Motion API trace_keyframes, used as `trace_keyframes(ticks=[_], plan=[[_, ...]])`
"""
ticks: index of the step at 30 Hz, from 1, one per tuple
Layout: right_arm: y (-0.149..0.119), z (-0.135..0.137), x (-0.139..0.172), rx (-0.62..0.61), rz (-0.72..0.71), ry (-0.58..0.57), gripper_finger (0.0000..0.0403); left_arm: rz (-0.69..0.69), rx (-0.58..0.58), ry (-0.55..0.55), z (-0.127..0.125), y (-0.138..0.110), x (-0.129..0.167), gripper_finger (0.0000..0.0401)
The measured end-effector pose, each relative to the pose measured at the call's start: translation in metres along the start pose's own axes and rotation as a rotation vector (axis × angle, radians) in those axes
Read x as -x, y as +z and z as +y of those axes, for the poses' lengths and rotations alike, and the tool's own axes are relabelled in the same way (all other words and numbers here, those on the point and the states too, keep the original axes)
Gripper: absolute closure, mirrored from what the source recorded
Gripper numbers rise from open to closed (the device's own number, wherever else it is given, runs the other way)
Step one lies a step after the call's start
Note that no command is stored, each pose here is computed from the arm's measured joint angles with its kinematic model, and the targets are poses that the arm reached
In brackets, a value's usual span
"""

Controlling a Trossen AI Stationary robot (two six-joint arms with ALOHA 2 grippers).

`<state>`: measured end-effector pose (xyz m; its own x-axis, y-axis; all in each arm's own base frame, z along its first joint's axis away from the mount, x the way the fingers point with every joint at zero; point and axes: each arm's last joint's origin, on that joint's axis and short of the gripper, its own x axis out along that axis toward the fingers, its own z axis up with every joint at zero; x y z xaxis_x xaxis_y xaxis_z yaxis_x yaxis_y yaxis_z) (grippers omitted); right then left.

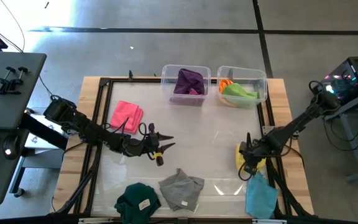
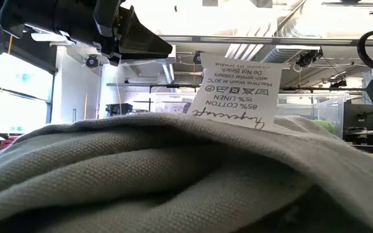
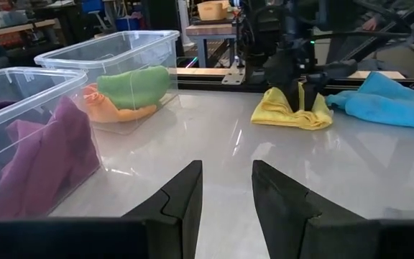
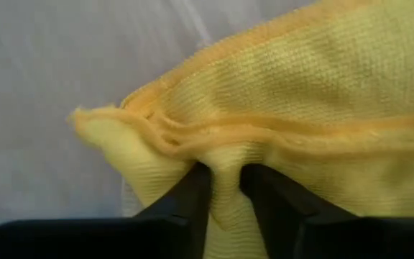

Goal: Sort towels by color in basket
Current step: Put the yellow towel into the right transparent bin

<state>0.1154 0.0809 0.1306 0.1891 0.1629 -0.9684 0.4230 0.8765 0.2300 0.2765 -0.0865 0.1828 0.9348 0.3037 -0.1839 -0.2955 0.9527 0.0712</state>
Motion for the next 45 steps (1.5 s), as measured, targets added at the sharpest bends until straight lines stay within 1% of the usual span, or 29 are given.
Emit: trace_keyframes(ticks=[3, 5, 6, 8, 10, 15, 16, 18, 20, 22, 24, 25, 26, 28, 31, 34, 38, 40, 43, 45], plan=[[0.004, 0.005, -0.003, 0.064, -0.091, -0.003, 0.0363, 0.0, 0.006, 0.007, 0.002, 0.0, -0.001, 0.0294], [0.01, 0.011, -0.004, 0.126, -0.188, 0.036, 0.039, 0.0, 0.012, 0.011, 0.003, 0.0, -0.002, 0.0294], [0.013, 0.015, -0.004, 0.168, -0.248, 0.057, 0.0395, 0.0, 0.013, 0.012, 0.003, 0.0, -0.002, 0.0294], [0.02, 0.023, -0.002, 0.25, -0.377, 0.089, 0.0391, 0.0, 0.018, 0.012, 0.003, 0.0, -0.002, 0.0294], [0.028, 0.033, 0.005, 0.323, -0.547, 0.12, 0.0386, 0.0, 0.02, 0.011, 0.003, 0.0, -0.002, 0.0294], [0.044, 0.051, 0.025, 0.447, -0.929, 0.087, 0.0398, -0.001, 0.025, 0.011, 0.003, 0.0, -0.002, 0.0294], [0.046, 0.053, 0.03, 0.481, -0.987, 0.07, 0.0398, -0.001, 0.025, 0.011, 0.003, 0.001, -0.002, 0.0294], [0.052, 0.057, 0.045, 0.538, -1.087, -0.01, 0.0395, -0.001, 0.024, 0.011, 0.003, 0.0, -0.002, 0.0294], [0.06, 0.058, 0.067, 0.54, -1.185, -0.161, 0.0393, -0.002, 0.025, 0.011, 0.003, 0.001, -0.002, 0.0294], [0.068, 0.055, 0.091, 0.518, -1.236, -0.355, 0.0395, -0.003, 0.03, 0.011, 0.003, 0.001, -0.002, 0.0294], [0.075, 0.046, 0.113, 0.486, -1.23, -0.579, 0.0398, -0.007, 0.034, 0.01, 0.003, 0.001, -0.002, 0.0294], [0.079, 0.041, 0.126, 0.451, -1.223, -0.671, 0.0399, -0.007, 0.034, 0.01, 0.003, 0.001, -0.002, 0.0294], [0.083, 0.035, 0.139, 0.418, -1.208, -0.751, 0.0399, -0.007, 0.034, 0.01, 0.003, 0.001, -0.002, 0.0294], [0.089, 0.02, 0.16, 0.364, -1.161, -0.855, 0.0398, -0.007, 0.034, 0.01, 0.003, 0.001, -0.002, 0.0294], [0.097, -0.006, 0.181, 0.311, -1.065, -0.912, 0.0397, -0.007, 0.028, 0.011, 0.003, 0.001, -0.002, 0.0294], [0.104, -0.035, 0.191, 0.254, -0.951, -0.952, 0.0396, -0.007, 0.029, 0.011, 0.003, 0.001, -0.002, 0.0294], [0.113, -0.071, 0.188, 0.16, -0.834, -0.943, 0.0394, -0.007, 0.033, 0.011, 0.003, 0.001, -0.002, 0.0294], [0.115, -0.088, 0.183, 0.124, -0.75, -0.958, 0.039, -0.006, 0.033, 0.011, 0.003, 0.001, -0.002, 0.0294], [0.12, -0.111, 0.178, 0.048, -0.644, -1.011, 0.0378, -0.006, 0.033, 0.011, 0.003, 0.001, -0.002, 0.0294], [0.123, -0.122, 0.175, 0.021, -0.602, -1.01, 0.0364, -0.007, 0.034, 0.011, 0.003, 0.001, -0.002, 0.0294]])
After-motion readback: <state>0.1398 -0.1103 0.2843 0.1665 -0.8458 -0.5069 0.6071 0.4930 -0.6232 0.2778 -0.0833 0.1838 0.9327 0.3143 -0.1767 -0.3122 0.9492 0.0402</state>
